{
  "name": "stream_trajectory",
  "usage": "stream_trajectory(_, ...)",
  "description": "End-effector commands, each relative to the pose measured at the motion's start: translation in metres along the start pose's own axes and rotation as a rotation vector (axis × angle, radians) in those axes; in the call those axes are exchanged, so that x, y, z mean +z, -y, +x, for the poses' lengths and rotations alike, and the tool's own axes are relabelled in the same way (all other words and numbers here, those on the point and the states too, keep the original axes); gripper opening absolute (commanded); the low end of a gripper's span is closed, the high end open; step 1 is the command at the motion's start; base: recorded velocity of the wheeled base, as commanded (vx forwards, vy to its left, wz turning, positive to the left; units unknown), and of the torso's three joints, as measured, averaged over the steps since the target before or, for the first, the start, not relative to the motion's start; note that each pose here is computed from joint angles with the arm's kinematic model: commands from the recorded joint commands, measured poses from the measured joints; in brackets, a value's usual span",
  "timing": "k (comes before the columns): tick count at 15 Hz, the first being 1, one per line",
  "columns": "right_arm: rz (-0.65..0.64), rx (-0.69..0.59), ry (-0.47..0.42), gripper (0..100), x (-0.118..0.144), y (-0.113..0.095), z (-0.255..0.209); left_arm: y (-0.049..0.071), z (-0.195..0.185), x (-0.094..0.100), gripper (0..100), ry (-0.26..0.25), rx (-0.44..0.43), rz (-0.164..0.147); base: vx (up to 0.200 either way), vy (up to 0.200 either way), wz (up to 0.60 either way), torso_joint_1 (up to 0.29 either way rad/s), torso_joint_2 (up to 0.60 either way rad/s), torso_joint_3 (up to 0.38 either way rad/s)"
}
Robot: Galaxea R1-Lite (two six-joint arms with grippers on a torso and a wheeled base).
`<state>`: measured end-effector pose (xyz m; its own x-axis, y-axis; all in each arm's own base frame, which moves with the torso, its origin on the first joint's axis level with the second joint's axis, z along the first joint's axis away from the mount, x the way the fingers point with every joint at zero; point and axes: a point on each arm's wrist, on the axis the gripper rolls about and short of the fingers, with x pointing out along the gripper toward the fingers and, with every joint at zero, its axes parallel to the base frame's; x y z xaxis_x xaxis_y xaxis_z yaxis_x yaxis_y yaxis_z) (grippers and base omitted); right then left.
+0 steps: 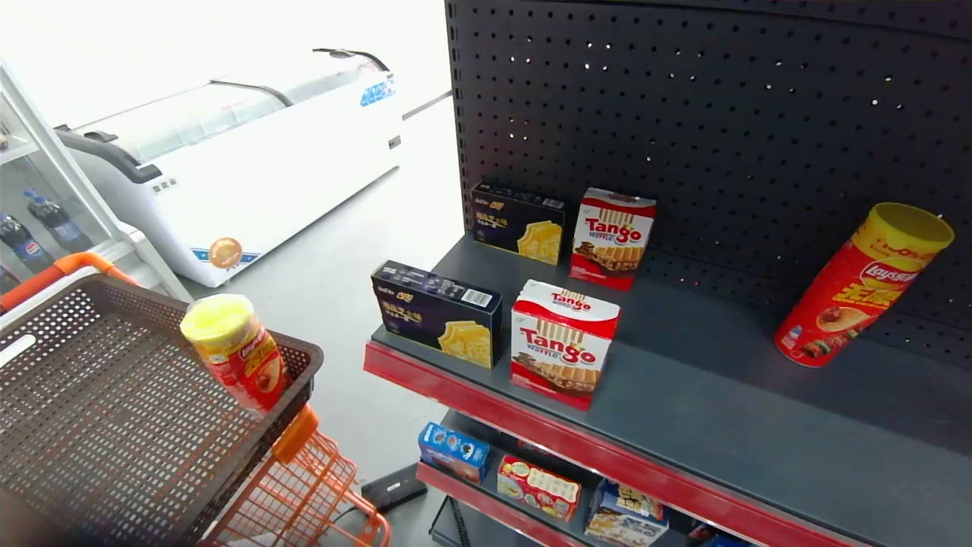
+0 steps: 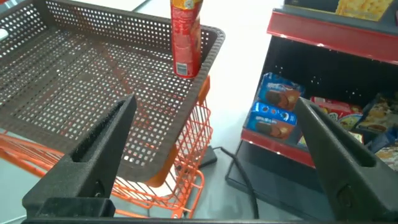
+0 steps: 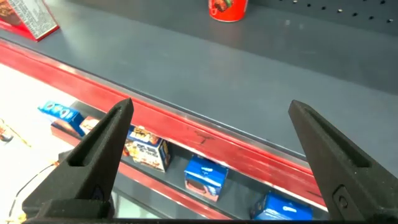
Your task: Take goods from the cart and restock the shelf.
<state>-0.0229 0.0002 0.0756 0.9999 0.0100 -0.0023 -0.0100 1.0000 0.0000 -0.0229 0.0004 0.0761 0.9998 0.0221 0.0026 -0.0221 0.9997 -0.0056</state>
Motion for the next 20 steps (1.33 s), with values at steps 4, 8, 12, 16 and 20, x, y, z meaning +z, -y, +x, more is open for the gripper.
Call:
stream_trajectory(4,0.0,0.001,-0.001,100,0.0,0.0,0.0,0.0,-0.005,0.017,100,0.043,0.024,0.023,0.0,0.0,0.0,0.0,0.0,0.0)
stream_trajectory(8,0.0,0.002,-0.001,100,0.0,0.0,0.0,0.0,0.039,0.078,100,-0.265,0.053,0.036,0.0,0.0,0.0,0.0,0.0,0.0)
stream_trajectory(12,0.0,0.001,-0.001,100,0.0,0.0,0.0,-0.001,0.099,0.084,100,-0.372,0.081,0.025,0.0,0.0,0.0,0.0,0.0,0.0)
stream_trajectory(16,0.0,0.001,-0.001,100,0.0,0.0,0.0,-0.014,0.148,0.074,100,-0.457,0.168,0.019,0.0,0.0,0.0,0.0,0.0,0.0)
stream_trajectory(20,0.0,0.001,-0.001,100,0.0,0.0,0.0,-0.017,0.186,0.051,100,-0.431,0.161,0.021,0.0,0.0,0.0,0.0,0.0,0.0)
